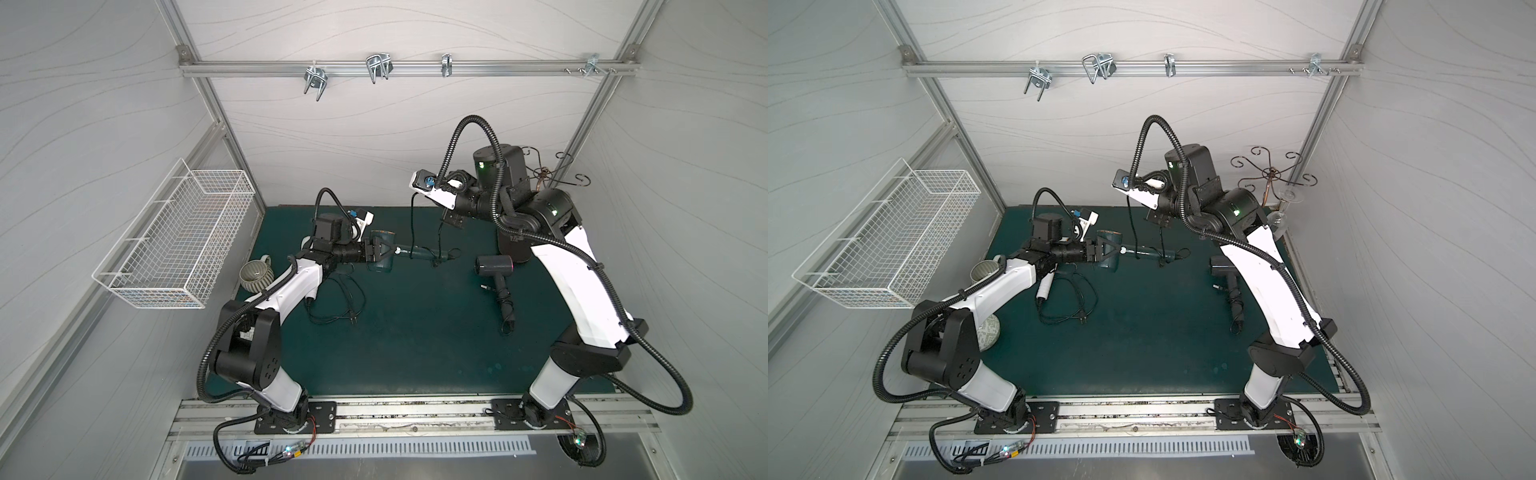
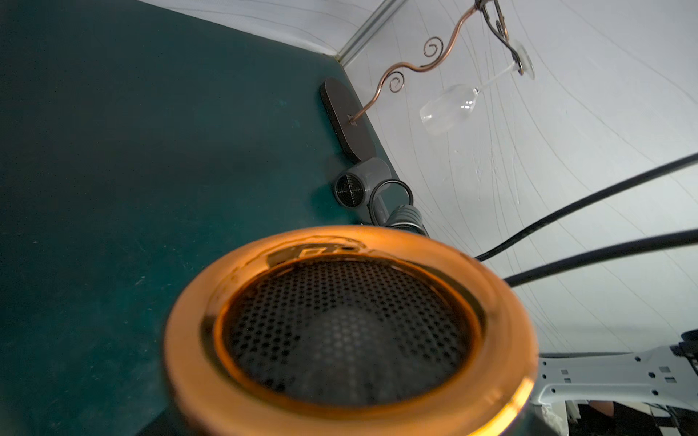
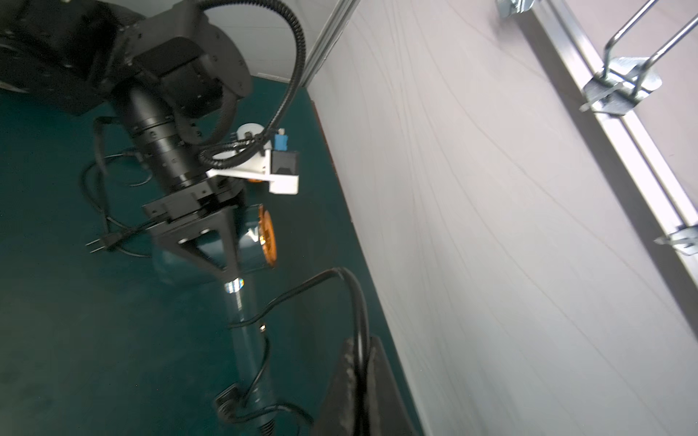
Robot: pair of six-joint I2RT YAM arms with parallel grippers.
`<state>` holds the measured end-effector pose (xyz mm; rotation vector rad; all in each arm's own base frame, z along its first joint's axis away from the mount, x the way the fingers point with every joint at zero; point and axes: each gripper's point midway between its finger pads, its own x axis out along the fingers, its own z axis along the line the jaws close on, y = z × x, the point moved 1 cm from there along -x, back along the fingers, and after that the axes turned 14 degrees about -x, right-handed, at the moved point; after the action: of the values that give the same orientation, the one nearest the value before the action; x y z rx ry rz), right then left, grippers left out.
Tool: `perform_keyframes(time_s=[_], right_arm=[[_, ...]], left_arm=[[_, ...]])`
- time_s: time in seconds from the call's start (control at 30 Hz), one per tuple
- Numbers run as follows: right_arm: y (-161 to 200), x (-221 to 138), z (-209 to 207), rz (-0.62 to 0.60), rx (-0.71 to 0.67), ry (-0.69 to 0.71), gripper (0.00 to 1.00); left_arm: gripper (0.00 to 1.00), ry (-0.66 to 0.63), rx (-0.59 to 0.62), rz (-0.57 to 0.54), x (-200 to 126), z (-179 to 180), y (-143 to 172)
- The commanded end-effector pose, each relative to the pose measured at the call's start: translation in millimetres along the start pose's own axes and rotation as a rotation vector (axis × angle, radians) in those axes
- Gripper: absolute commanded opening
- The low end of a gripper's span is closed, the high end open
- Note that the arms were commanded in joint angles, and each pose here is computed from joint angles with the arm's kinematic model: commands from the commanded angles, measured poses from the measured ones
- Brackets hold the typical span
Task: Wrap the cord around the hair dryer
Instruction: Wrap the power cord around the hair dryer.
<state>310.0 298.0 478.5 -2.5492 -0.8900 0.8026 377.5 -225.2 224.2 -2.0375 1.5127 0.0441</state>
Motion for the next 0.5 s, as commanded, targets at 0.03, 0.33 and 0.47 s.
perform_keyframes(time_s=[0.03,0.33,0.47], right_arm=[[-7,10,-35,-0.028,-0.104,0.132,0.0],[11,31,-69,0.0,-0.194,0.245,0.0],[22,42,-83,0.025,-0.237,0.3,0.0]], left_arm=[[0.0,0.022,0.135,0.04,5,-25,4],[0.0,0.035,0.193,0.11,12,-41,17],[0.0,0.054,0.213,0.151,15,-48,24]])
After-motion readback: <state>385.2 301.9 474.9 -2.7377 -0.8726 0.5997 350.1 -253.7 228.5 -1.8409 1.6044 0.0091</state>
